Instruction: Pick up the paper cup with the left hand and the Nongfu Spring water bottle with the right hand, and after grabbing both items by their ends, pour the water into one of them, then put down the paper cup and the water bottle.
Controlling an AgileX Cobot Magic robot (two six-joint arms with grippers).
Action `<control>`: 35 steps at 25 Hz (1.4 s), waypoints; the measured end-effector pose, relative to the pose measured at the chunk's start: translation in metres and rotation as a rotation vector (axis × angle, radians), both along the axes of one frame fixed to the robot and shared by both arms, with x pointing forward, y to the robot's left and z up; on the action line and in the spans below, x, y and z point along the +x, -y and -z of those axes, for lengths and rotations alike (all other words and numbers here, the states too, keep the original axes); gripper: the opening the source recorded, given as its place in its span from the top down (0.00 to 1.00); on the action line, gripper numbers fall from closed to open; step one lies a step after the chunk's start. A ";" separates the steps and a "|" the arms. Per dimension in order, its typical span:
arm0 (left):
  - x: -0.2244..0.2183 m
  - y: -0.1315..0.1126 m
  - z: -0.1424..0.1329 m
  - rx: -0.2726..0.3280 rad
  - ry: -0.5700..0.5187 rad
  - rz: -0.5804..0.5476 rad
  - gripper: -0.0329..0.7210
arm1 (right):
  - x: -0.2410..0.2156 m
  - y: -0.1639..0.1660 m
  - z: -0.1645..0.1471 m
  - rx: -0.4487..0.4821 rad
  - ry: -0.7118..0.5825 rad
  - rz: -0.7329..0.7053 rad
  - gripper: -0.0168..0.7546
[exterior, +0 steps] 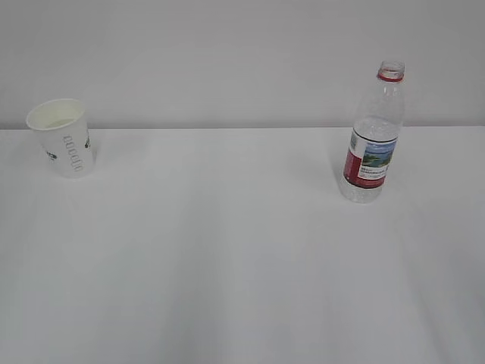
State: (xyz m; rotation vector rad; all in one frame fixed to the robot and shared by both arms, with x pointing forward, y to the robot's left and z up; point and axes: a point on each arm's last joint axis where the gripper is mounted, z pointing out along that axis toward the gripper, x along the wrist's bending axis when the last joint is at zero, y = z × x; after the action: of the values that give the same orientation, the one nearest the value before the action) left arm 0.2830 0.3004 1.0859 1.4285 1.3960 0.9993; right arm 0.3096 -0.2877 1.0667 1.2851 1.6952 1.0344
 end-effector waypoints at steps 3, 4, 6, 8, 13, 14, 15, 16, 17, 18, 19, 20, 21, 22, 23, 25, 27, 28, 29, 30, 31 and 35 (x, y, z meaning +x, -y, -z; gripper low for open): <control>-0.002 0.001 0.004 -0.013 -0.048 0.006 0.19 | -0.003 0.002 0.001 -0.001 -0.053 0.017 0.21; -0.003 0.001 0.006 -0.018 -0.066 0.009 0.19 | -0.005 0.003 0.001 -0.003 -0.070 0.022 0.21; -0.004 0.002 0.009 -0.030 -0.103 0.015 0.19 | -0.010 0.005 -0.003 0.002 -0.085 0.030 0.22; -0.005 0.002 0.011 -0.034 -0.132 0.017 0.19 | -0.017 0.007 -0.007 0.007 -0.079 0.037 0.24; -0.008 0.002 0.016 -0.027 -0.195 0.016 0.19 | -0.036 0.013 -0.003 0.004 -0.132 0.058 0.26; -0.008 0.002 0.017 -0.027 -0.200 0.016 0.19 | -0.039 0.014 -0.002 0.005 -0.137 0.060 0.26; -0.008 0.002 0.017 -0.027 -0.200 0.016 0.19 | -0.043 0.015 -0.001 0.007 -0.136 0.060 0.26; -0.008 0.002 0.017 -0.027 -0.201 0.016 0.19 | -0.046 0.016 -0.001 0.008 -0.127 0.058 0.26; -0.008 0.002 0.017 -0.027 -0.201 0.016 0.19 | -0.050 0.017 0.000 0.010 -0.118 0.056 0.26; -0.008 0.002 0.017 -0.027 -0.202 0.016 0.19 | -0.053 0.018 0.000 0.009 -0.117 0.057 0.26; -0.008 0.002 0.017 -0.026 -0.206 0.016 0.19 | -0.056 0.019 0.002 0.007 -0.122 0.059 0.26; -0.009 0.002 0.018 -0.026 -0.212 0.016 0.19 | -0.059 0.020 0.004 0.007 -0.137 0.060 0.26; -0.009 0.002 0.018 -0.025 -0.219 0.016 0.19 | -0.061 0.020 0.005 0.008 -0.150 0.059 0.26; -0.009 0.002 0.019 -0.025 -0.225 0.015 0.19 | -0.063 0.021 0.007 0.007 -0.167 0.060 0.26; -0.010 0.002 0.019 -0.024 -0.232 0.015 0.19 | -0.064 0.021 0.007 0.007 -0.177 0.061 0.26; -0.011 0.002 0.020 -0.023 -0.248 0.015 0.19 | -0.065 0.021 0.008 0.010 -0.187 0.059 0.26; -0.013 0.002 0.020 -0.020 -0.279 0.014 0.19 | -0.065 0.021 0.009 0.007 -0.193 0.058 0.26; -0.015 0.002 0.021 -0.019 -0.295 0.014 0.19 | -0.065 0.021 0.009 0.005 -0.197 0.057 0.26; -0.016 0.001 0.022 -0.017 -0.317 0.013 0.19 | -0.065 0.020 0.009 0.000 -0.200 0.050 0.26; -0.017 0.001 0.024 -0.015 -0.340 0.013 0.19 | -0.066 0.020 0.010 -0.010 -0.206 0.038 0.26; -0.018 0.001 0.025 -0.014 -0.358 0.013 0.19 | -0.066 0.019 0.010 -0.016 -0.212 0.030 0.26; -0.020 0.002 0.028 -0.016 -0.392 0.015 0.19 | -0.067 0.019 0.011 -0.029 -0.223 0.019 0.27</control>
State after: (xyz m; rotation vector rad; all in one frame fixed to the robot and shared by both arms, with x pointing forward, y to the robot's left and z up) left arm 0.2633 0.2988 1.0581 1.6826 1.6629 0.7194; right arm 0.2427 -0.3068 1.0554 1.4381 1.8521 0.8785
